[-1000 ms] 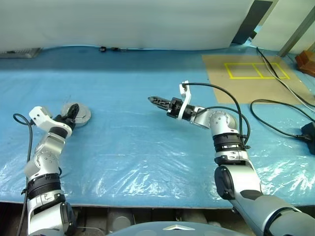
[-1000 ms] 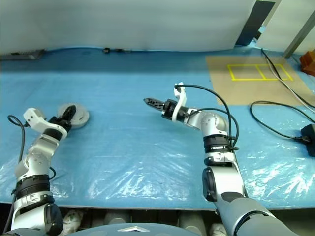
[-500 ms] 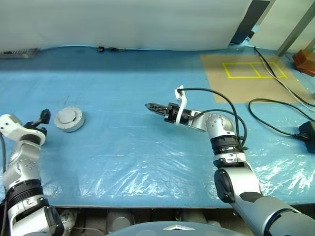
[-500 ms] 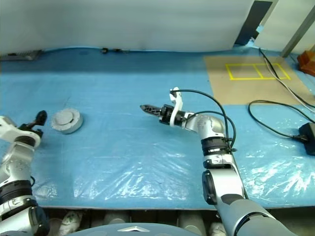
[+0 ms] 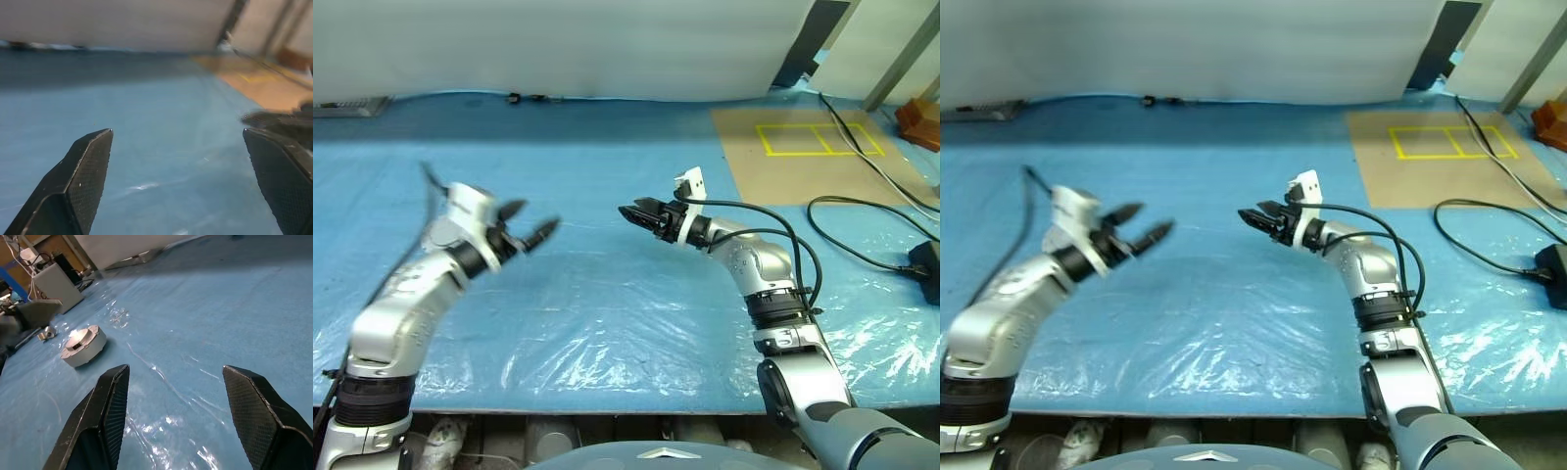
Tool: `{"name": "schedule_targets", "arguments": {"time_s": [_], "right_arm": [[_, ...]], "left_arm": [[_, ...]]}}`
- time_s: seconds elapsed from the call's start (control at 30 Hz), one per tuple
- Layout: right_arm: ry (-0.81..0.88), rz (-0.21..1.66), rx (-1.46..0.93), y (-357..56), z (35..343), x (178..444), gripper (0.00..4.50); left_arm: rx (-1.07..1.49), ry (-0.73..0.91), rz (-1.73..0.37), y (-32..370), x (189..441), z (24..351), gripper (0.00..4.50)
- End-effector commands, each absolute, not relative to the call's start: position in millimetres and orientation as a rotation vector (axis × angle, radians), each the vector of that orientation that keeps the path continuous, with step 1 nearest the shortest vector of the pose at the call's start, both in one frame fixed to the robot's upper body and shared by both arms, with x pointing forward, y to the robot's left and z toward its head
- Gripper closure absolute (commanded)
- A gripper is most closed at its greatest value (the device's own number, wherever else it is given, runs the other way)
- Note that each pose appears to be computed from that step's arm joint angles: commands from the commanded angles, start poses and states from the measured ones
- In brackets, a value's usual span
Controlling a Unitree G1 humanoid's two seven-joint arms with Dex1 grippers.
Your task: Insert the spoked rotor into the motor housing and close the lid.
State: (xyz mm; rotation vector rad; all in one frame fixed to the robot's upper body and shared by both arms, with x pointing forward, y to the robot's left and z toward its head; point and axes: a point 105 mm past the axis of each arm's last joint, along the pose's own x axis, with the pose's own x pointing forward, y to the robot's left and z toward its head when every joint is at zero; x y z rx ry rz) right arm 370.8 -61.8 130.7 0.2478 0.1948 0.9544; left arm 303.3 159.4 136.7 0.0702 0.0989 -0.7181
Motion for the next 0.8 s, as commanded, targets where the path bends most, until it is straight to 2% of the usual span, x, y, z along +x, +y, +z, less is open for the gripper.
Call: {"name": "schedule_targets", "arguments": {"time_s": [0.03,0.33,0.8], "right_arm": [[0.137,0.952,0.212,-59.7,139.8,363.8,1.33],[0.135,0.998,0.169,-52.2,136.1,344.2,1.33],[0.137,0.977,0.147,-45.7,137.2,358.2,1.33]], "left_arm": [[0.113,0.072,-0.785,144.6,304.4,132.4,0.04],[0.042,0.06,-0.857,137.5,304.8,138.2,0.04],[0.026,0.079,-0.828,138.9,305.0,137.1,0.04]]}}
